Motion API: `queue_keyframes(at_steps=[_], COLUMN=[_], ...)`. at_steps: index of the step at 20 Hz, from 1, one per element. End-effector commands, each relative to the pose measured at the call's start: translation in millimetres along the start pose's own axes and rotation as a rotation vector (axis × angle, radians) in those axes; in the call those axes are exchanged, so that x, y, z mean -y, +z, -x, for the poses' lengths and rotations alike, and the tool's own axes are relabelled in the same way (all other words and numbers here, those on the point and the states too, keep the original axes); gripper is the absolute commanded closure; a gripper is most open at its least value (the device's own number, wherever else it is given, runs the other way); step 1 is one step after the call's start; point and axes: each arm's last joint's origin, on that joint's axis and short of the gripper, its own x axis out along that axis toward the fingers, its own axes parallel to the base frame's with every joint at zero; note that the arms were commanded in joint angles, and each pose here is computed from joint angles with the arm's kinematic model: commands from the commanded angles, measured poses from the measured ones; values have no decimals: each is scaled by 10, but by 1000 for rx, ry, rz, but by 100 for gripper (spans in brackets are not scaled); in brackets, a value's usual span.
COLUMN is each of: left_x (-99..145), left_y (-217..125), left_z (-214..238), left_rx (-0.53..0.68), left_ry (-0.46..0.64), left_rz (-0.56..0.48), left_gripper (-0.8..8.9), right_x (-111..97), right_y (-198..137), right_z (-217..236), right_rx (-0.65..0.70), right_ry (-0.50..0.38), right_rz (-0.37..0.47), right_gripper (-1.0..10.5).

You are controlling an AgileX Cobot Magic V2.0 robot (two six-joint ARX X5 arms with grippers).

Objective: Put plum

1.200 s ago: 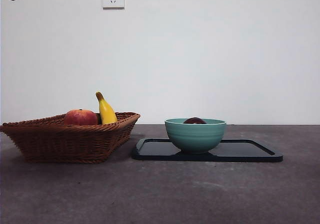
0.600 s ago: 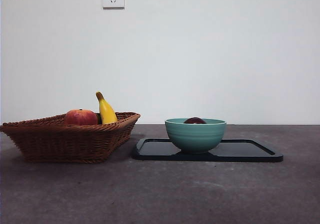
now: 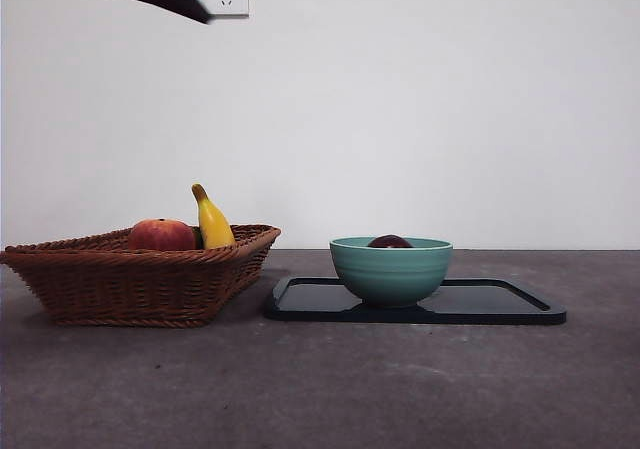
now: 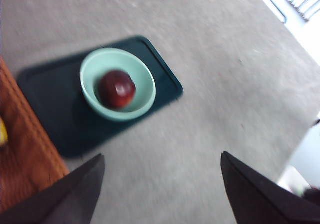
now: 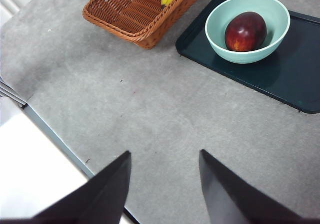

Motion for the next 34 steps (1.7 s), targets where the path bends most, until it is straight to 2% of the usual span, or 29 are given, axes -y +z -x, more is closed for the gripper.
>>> queue_keyframes(at_steps=[1,7,13,23,34], left_x=[30,4,-33,-163,-248], left_y=[271,629,755,378,113], left_z=[-268,-1054,-1669,-2450,-2785], left_rx=[-2,-51,-85,-232,-323], left_ry=[13,81,132,224,238], left_rz=[-8,-25,-50,-117,-124], left_gripper=[439,439,440,440,440], right_x=[-13,-13,-10,-9,-8], right_y=[23,23,-20,-40,-40], right_z=[11,12,16,17,17], right_rx=[7,6,-35,-53,-54], right_ry=[6,5,1,-3,-3], right_rz=[-15,-25,-47,-55,-55], right_gripper=[729,729,729,729,729])
